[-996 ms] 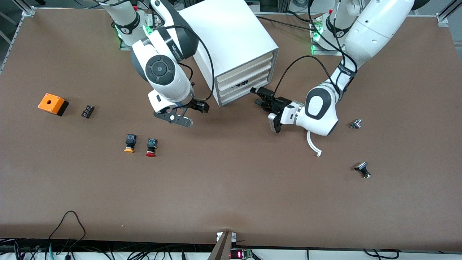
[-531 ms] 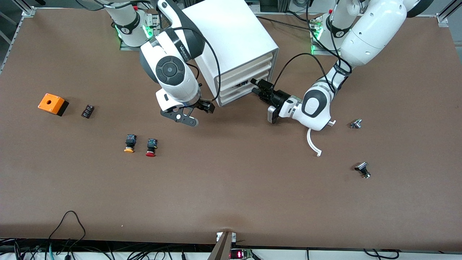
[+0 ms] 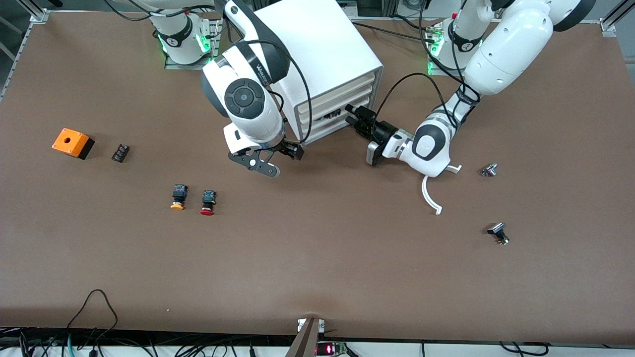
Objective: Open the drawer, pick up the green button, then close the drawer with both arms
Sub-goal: 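Reach the right gripper into the open drawer toward the green button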
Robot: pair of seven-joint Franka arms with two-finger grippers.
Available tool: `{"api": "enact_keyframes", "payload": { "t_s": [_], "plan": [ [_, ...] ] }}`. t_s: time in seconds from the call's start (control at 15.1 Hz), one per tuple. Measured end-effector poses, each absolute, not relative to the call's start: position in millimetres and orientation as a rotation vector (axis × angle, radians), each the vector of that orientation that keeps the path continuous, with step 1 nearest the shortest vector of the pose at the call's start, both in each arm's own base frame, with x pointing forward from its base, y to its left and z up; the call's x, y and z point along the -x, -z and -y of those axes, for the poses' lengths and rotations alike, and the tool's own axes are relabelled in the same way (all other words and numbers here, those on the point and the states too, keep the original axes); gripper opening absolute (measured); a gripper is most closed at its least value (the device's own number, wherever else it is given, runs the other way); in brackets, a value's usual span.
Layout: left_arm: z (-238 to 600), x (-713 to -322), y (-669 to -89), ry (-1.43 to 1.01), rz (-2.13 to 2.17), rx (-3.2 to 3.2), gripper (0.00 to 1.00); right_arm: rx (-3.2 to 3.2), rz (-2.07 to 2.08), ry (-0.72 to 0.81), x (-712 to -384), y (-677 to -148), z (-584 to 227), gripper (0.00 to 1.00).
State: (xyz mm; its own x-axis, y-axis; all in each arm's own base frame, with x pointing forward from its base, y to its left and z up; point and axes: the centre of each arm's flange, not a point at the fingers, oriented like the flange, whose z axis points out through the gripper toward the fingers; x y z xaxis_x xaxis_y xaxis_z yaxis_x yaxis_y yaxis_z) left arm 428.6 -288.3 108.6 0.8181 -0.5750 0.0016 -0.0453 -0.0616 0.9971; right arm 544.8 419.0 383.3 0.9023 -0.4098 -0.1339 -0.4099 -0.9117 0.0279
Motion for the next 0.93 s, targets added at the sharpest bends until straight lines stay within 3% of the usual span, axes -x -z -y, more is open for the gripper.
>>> {"api": "enact_keyframes", "payload": {
  "t_s": [0.2,0.27,0.4,0.6,0.93],
  "plan": [
    [289.4,-420.3,-100.8,0.473,0.506,-1.577,0.66,3.039,-0.71,-0.197,-546.5,-385.7,-430.9,1.0],
    [289.3,-418.4,-99.5,0.476,0.504,-1.576,0.56,3.027,-0.727,-0.187,-548.1,-387.4,-436.9,1.0],
    [288.5,-414.3,-97.5,0.484,0.5,-1.575,0.48,3.005,-0.756,-0.171,-552.1,-389.8,-448.1,1.0],
    [287.6,-411.7,-95.8,0.489,0.497,-1.576,0.17,2.968,-0.825,-0.154,-558.6,-392.6,-458.0,1.0],
    [281.7,-416.6,-94.9,0.477,0.488,-1.583,0.15,2.869,-1.019,-0.126,-573.3,-401.8,-469.5,1.0]
  ]
}}
